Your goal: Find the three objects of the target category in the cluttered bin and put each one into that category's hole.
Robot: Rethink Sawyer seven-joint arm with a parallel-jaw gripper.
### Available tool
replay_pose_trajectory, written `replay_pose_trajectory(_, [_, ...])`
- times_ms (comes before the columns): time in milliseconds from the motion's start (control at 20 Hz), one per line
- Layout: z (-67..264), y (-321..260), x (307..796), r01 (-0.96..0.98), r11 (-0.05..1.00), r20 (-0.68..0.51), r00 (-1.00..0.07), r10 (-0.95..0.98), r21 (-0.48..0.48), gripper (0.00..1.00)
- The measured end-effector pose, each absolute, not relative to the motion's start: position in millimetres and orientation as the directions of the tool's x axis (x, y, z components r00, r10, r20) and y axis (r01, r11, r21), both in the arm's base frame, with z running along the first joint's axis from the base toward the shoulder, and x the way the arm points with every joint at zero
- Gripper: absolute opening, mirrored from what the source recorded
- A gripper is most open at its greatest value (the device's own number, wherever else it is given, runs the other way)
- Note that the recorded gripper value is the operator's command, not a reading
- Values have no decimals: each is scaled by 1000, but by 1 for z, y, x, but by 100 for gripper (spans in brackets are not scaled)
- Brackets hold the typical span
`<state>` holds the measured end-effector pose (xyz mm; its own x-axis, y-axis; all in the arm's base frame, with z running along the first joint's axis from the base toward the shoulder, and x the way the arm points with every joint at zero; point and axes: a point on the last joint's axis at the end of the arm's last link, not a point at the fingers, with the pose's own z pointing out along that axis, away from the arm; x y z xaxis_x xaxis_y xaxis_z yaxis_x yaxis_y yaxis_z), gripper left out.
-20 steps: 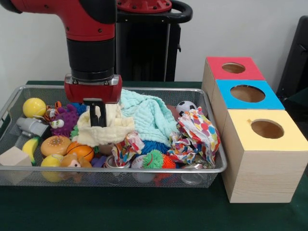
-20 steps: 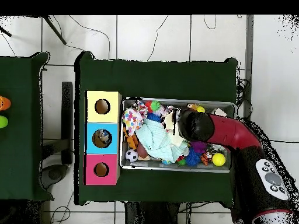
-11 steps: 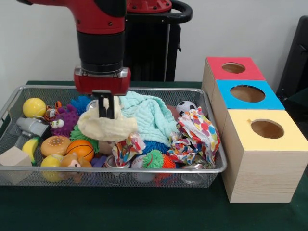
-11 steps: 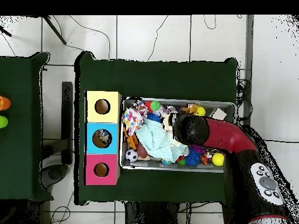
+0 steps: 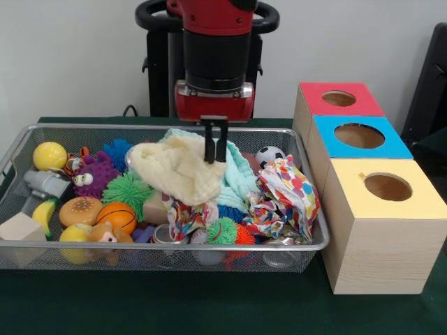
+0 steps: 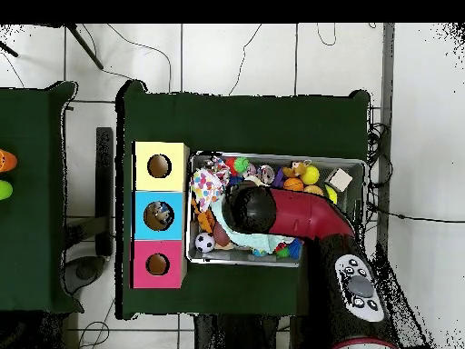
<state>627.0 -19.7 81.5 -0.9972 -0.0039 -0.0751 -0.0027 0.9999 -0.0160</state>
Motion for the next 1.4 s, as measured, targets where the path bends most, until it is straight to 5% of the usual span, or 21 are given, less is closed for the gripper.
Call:
replay_pose_trajectory(300, [60,-13,622,42,999,-60,-997,43,18,0])
replay_pose_trajectory(850, [-39,-39,618,107,994,-93,-990,110,37,0])
replay_pose_trajectory(1400, [-55,-39,644,62,996,7,-998,62,-59,0])
